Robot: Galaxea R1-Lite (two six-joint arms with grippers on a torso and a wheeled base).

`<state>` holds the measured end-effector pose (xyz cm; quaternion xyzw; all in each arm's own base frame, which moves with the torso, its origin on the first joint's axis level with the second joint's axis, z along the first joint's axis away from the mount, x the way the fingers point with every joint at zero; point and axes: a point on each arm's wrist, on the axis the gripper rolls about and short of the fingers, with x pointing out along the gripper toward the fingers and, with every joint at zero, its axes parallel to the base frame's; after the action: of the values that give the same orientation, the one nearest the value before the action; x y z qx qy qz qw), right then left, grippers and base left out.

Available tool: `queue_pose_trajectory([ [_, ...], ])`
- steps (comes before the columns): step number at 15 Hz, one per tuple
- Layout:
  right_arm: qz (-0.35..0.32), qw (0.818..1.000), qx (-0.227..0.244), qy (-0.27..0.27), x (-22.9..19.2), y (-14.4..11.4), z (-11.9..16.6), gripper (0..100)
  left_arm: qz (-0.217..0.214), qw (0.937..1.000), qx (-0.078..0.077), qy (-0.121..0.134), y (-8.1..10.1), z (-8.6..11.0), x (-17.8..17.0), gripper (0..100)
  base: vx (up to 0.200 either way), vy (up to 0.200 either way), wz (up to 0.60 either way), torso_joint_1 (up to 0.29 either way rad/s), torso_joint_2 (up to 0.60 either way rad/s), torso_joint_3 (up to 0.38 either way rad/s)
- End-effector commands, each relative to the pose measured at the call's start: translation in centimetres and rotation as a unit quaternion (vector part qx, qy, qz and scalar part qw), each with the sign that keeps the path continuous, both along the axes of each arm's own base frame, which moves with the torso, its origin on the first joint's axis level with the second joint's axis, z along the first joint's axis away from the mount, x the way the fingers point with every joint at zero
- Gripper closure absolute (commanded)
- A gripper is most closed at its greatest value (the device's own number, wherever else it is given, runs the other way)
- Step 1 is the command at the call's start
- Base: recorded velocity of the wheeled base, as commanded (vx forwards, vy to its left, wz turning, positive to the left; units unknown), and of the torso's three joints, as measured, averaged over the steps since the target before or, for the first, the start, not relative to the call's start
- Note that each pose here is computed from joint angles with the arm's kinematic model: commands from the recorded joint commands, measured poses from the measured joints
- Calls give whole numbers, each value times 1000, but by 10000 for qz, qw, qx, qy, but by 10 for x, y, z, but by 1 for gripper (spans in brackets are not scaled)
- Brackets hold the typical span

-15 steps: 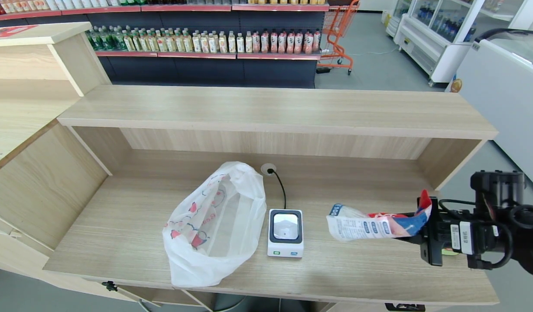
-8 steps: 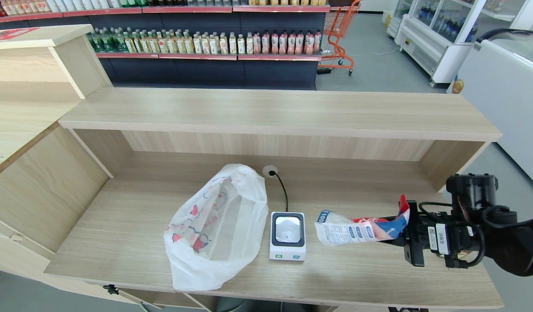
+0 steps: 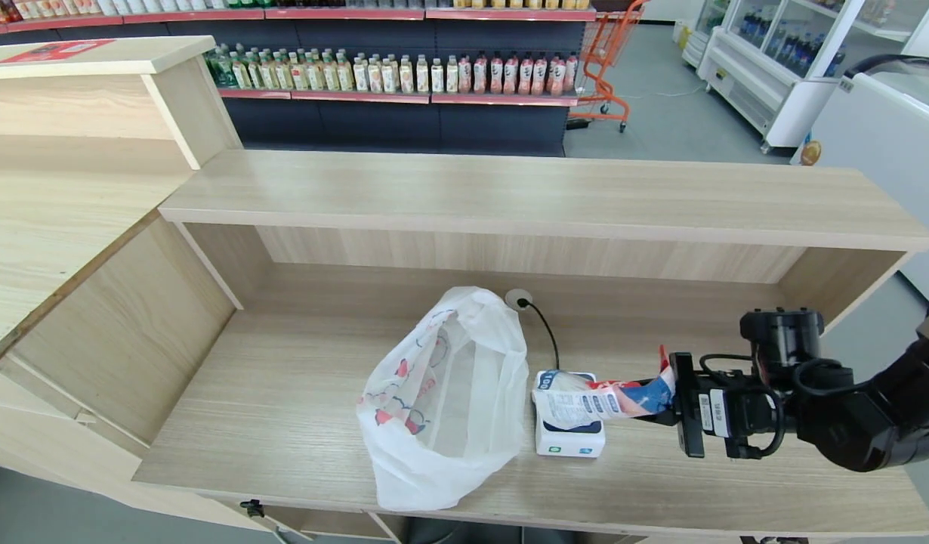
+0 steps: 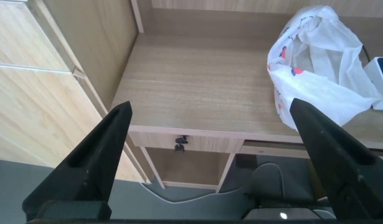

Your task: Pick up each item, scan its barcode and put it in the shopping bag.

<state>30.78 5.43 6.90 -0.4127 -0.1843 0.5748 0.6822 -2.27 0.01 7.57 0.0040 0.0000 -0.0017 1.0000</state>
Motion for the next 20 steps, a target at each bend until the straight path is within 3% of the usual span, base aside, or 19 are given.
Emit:
queue_pose_trajectory([
  [1,-38,9999,-39,110,9,1,-13,100,2,10000,-2,0,0,0,0,0,0,0,0,0,0,0],
  [13,-157,9995,-137,-244,57,17,-25,100,2,10000,-2,0,0,0,0,0,0,0,0,0,0,0],
  [20,-222,9993,-228,-193,61,21,-35,100,2,10000,-2,0,0,0,0,0,0,0,0,0,0,0],
])
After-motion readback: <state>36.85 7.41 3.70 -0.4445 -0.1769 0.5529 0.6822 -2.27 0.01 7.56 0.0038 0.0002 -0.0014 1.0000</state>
